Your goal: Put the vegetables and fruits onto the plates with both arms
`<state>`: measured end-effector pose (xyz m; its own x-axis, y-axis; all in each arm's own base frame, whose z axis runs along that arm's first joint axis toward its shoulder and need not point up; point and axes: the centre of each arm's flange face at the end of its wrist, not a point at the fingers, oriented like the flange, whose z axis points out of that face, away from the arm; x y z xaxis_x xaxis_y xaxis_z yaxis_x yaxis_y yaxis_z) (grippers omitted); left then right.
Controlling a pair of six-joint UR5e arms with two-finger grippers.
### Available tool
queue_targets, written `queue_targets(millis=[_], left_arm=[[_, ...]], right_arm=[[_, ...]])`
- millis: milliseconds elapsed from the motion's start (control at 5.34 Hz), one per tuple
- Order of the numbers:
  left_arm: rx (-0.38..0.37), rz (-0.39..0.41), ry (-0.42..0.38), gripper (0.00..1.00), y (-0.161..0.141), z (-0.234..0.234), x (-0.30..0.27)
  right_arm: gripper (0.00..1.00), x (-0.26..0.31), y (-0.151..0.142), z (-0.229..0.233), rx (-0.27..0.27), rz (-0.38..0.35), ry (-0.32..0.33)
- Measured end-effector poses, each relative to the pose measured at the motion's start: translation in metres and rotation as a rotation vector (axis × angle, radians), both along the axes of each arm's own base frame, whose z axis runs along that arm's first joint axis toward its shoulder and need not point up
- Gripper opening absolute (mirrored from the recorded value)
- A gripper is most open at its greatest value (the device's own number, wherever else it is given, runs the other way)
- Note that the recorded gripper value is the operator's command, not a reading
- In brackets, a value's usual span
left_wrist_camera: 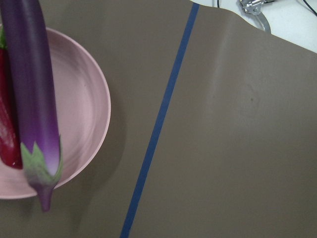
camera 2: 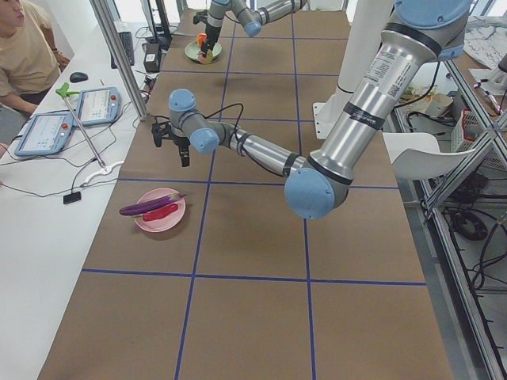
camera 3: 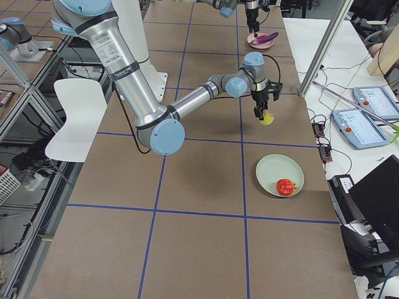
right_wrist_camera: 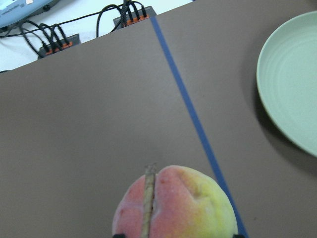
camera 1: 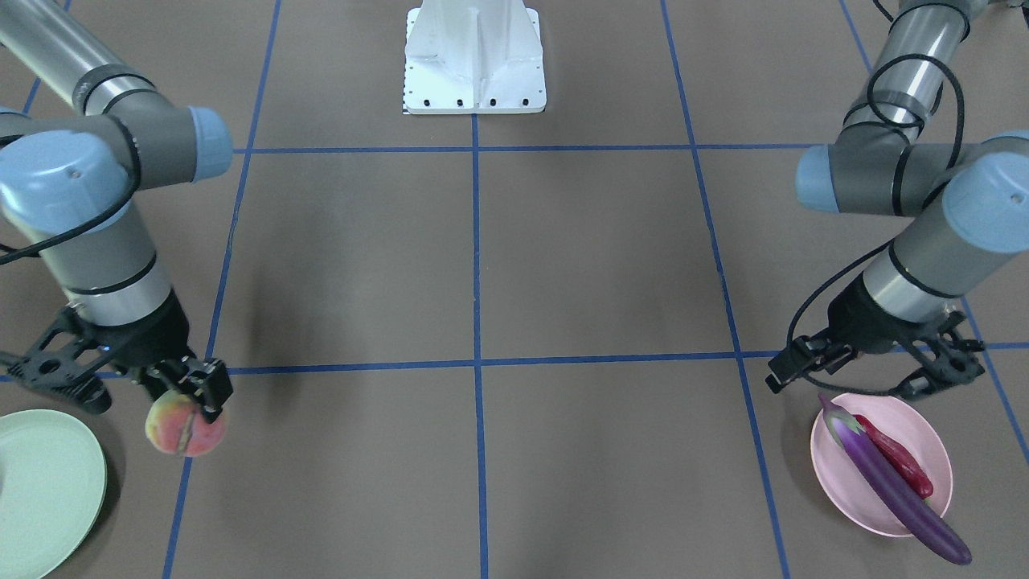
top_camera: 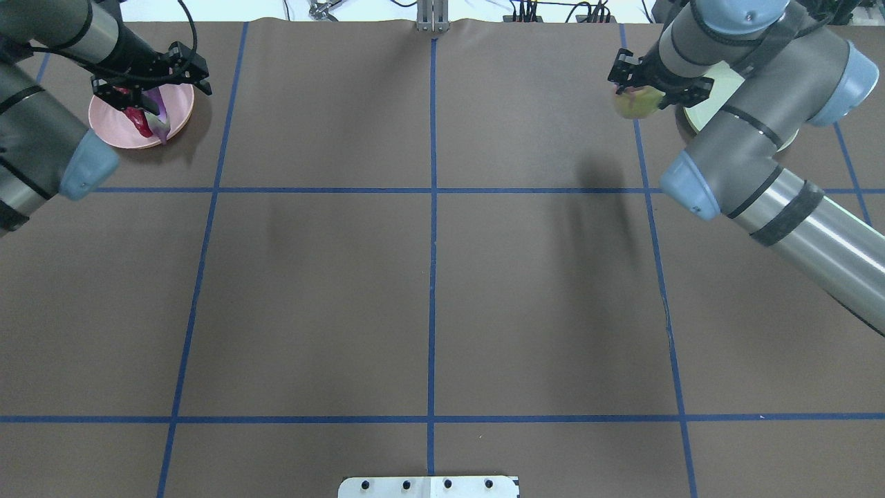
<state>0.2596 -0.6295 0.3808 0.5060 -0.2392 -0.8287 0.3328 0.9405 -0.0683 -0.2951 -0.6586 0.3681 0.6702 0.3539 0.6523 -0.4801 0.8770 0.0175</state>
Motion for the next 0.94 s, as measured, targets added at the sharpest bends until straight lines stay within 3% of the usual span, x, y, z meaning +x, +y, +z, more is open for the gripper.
queue_targets(millis=[187,561,748,935], left_arm=[[0.022,0.018,-0.002,1.00,0.024,-0.008,-0.009],[0.038,0.073,-0.098,1.00,0.052,-0.030,-0.022],[0.056,0.098,-0.155,1.00,0.075,-0.030,-0.036],[0.073,0.116,-0.184,1.00,0.101,-0.024,-0.050]], right_arm=[[0.00,0.037,-0.029,0.048,-0.020,-0.044,0.055],[0.00,0.075,-0.055,0.135,-0.062,-0.093,0.098],[0.99,0.079,-0.056,0.166,-0.079,-0.100,0.104],[1.00,0.080,-0.053,0.183,-0.091,-0.105,0.102]])
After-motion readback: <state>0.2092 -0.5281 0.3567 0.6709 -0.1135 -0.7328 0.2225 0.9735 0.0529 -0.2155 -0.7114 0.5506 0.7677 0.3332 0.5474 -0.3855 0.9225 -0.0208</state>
